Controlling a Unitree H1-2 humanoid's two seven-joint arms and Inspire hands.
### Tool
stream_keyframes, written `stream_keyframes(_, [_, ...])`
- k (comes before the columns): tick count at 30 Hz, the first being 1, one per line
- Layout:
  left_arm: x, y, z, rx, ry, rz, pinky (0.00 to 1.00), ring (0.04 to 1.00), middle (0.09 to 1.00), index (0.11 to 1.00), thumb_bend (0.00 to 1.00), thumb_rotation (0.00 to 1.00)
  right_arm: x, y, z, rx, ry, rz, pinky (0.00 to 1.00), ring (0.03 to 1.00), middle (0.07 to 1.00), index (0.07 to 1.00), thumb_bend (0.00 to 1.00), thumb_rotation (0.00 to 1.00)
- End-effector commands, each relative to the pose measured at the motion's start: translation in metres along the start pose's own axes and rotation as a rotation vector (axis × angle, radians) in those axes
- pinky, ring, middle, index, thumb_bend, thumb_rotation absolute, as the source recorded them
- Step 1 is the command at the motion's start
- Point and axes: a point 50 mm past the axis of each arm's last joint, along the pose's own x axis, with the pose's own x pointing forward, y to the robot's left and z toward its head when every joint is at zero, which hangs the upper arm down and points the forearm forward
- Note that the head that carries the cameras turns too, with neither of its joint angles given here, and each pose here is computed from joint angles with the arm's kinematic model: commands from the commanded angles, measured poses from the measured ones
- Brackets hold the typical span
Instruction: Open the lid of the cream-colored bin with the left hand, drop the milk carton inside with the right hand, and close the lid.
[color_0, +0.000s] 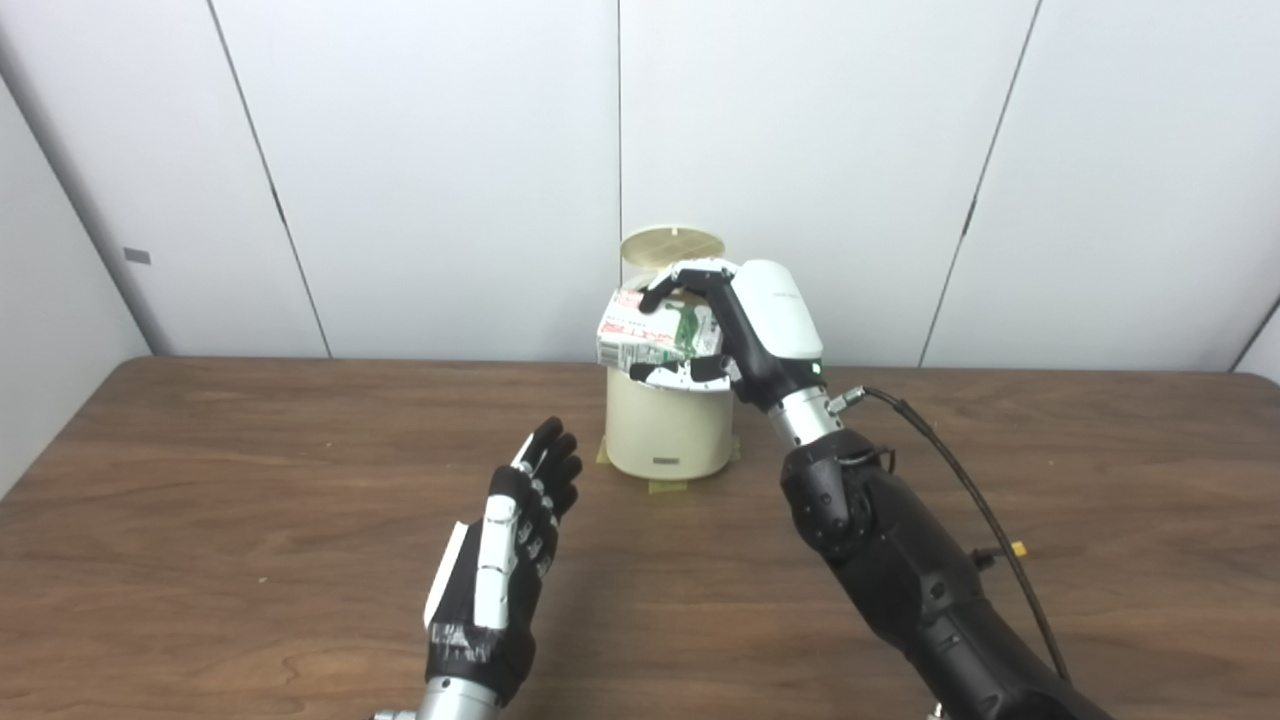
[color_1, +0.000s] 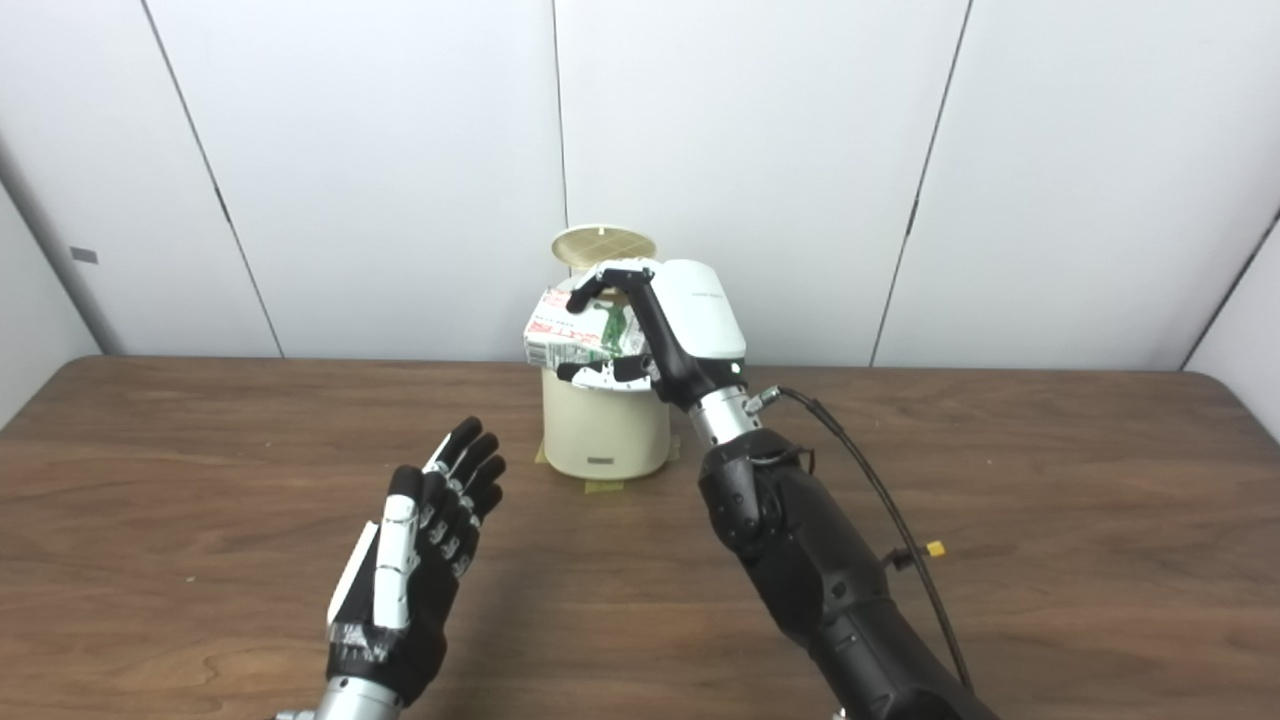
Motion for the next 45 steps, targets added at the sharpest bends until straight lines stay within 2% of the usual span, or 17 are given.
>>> stream_keyframes(1, [-0.005, -0.004, 0.003, -0.015, -0.046, -0.004, 0.99, 0.96, 0.956, 0.963, 0.58, 0.92, 0.018, -0.017, 0.0, -0.018, -0.026, -0.047, 0.58, 0.636, 0.574, 0.496, 0.52, 0.16])
stream_keyframes(6, [-0.003, -0.002, 0.002, -0.017, -0.054, -0.005, 0.98, 0.956, 0.957, 0.968, 0.58, 0.91, 0.016, -0.018, -0.004, 0.004, -0.027, -0.065, 0.46, 0.526, 0.546, 0.495, 0.52, 0.14])
stream_keyframes(7, [-0.003, -0.002, 0.002, -0.02, -0.056, -0.005, 0.98, 0.957, 0.959, 0.969, 0.57, 0.91, 0.016, -0.019, -0.005, 0.011, -0.024, -0.07, 0.45, 0.511, 0.49, 0.522, 0.52, 0.06])
stream_keyframes(8, [-0.003, -0.001, 0.002, -0.021, -0.058, -0.005, 0.98, 0.957, 0.959, 0.97, 0.57, 0.91, 0.015, -0.019, -0.006, 0.015, -0.022, -0.072, 0.44, 0.502, 0.47, 0.532, 0.52, 0.04])
stream_keyframes(14, [-0.004, 0.001, 0.001, -0.013, -0.061, -0.006, 0.99, 0.965, 0.963, 0.971, 0.58, 0.92, 0.011, -0.023, -0.011, 0.019, -0.013, -0.081, 0.41, 0.476, 0.442, 0.544, 0.52, 0.01])
stream_keyframes(25, [-0.005, -0.002, -0.002, -0.011, -0.05, -0.013, 0.99, 0.955, 0.955, 0.965, 0.59, 0.91, 0.015, -0.03, -0.021, -0.008, 0.032, -0.106, 0.45, 0.5, 0.438, 0.546, 0.52, 0.01])
stream_keyframes(31, [-0.004, -0.003, -0.004, -0.018, -0.046, -0.016, 0.99, 0.954, 0.957, 0.964, 0.58, 0.9, 0.016, -0.031, -0.021, 0.025, 0.05, -0.12, 0.35, 0.413, 0.437, 0.549, 0.52, 0.0])
stream_keyframes(35, [-0.003, -0.004, -0.005, -0.018, -0.041, -0.019, 0.99, 0.957, 0.958, 0.972, 0.58, 0.9, 0.016, -0.031, -0.02, 0.032, 0.051, -0.15, 0.35, 0.395, 0.435, 0.54, 0.52, 0.0])
stream_keyframes(38, [-0.004, -0.005, -0.005, -0.017, -0.041, -0.021, 0.98, 0.959, 0.961, 0.976, 0.58, 0.9, 0.018, -0.031, -0.019, 0.01, 0.055, -0.173, 0.35, 0.378, 0.495, 0.541, 0.51, 0.0])
stream_keyframes(45, [-0.004, -0.008, -0.006, -0.015, -0.036, -0.022, 1.0, 0.963, 0.961, 0.974, 0.57, 0.91, 0.024, -0.035, -0.022, -0.005, 0.047, -0.202, 0.34, 0.376, 0.511, 0.533, 0.51, 0.0])
